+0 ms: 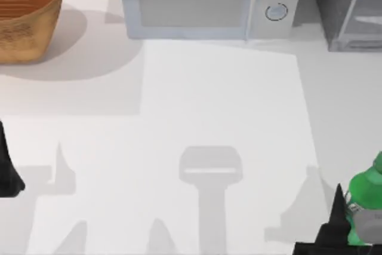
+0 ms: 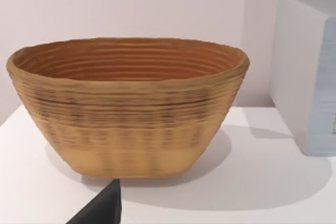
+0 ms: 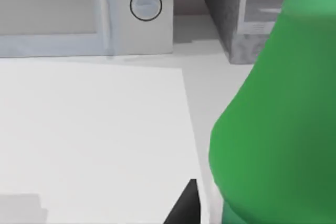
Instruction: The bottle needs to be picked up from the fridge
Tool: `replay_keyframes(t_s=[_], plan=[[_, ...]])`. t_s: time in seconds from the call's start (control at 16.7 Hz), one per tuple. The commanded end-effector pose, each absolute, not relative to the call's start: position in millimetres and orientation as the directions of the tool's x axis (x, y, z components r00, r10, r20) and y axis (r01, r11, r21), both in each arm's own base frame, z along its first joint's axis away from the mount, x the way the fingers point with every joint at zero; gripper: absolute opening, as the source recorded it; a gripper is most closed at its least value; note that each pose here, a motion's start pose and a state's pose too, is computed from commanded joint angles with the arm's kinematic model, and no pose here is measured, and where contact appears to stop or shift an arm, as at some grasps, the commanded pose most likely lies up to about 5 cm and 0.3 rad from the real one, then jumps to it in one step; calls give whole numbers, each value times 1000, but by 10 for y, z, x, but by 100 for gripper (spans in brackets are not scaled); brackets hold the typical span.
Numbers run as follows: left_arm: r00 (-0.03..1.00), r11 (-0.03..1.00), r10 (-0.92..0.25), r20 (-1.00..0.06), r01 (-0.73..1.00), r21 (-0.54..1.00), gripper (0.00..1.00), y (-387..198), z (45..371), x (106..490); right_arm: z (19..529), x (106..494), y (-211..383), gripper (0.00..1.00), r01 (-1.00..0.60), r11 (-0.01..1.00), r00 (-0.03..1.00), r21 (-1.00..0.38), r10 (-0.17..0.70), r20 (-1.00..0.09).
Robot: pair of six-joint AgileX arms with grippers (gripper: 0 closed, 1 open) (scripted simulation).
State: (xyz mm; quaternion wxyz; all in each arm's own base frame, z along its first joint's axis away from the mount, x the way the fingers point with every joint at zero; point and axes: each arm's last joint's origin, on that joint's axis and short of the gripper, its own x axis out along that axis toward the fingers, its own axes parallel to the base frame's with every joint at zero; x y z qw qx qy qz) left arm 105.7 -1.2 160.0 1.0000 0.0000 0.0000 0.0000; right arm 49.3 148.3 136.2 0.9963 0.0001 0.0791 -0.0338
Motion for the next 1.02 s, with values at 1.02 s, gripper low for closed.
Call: replay_keyframes(t_s=[1.02], plan=[[1000,1000,0,0,0,0,100,-12,1600,1057,1138,384,1677,0,20,999,999,-49,-22,-44]])
